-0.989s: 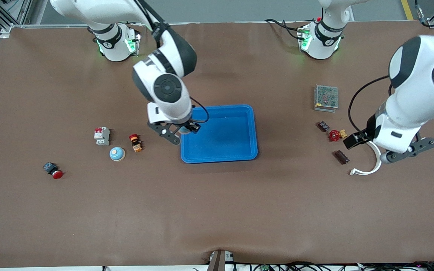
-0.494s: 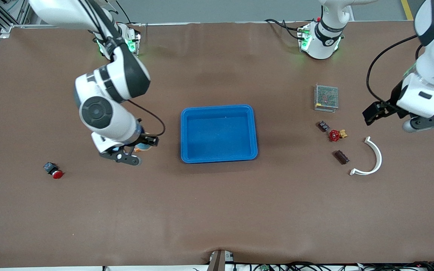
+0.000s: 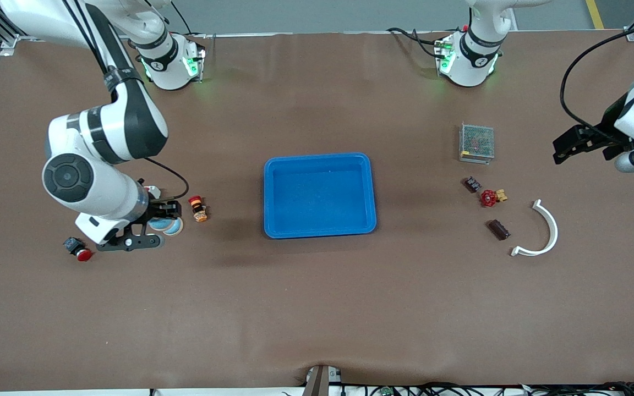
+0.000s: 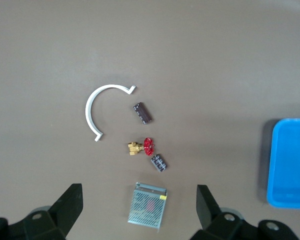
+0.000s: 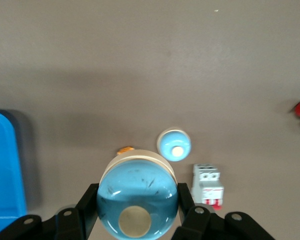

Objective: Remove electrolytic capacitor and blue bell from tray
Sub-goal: 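Lift the bell with the right gripper while the left gripper retracts, then lower the bell beside the first bell and open the right gripper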

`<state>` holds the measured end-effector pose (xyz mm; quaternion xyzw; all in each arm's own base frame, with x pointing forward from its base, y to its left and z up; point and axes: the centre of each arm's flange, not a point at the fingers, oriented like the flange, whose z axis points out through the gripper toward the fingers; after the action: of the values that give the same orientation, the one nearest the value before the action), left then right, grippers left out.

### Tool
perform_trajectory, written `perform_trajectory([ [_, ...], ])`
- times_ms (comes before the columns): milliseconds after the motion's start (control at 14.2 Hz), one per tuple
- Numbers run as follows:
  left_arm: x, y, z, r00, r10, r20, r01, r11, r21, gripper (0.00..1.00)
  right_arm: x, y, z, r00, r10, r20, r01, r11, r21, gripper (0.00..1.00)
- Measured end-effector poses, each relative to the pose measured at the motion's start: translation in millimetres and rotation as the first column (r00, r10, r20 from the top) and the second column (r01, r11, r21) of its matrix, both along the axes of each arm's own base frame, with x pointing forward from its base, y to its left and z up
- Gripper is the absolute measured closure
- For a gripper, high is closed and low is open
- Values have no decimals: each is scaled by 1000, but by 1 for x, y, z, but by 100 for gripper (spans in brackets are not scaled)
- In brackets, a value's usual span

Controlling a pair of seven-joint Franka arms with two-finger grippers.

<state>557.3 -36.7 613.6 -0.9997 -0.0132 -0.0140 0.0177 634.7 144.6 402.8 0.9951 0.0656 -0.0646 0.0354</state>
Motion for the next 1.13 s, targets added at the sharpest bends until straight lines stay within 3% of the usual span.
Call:
perform_trajectory([
  [424,-5,7,9,1000,-11,-21,11,1000,2,0,7,-78,-13,983,180,40,-182,983,30,33],
  [1130,-18,2,21,999,-22,-41,22,1000,6,0,-15,-163,-76,915,389,108,-393,920,16,33],
])
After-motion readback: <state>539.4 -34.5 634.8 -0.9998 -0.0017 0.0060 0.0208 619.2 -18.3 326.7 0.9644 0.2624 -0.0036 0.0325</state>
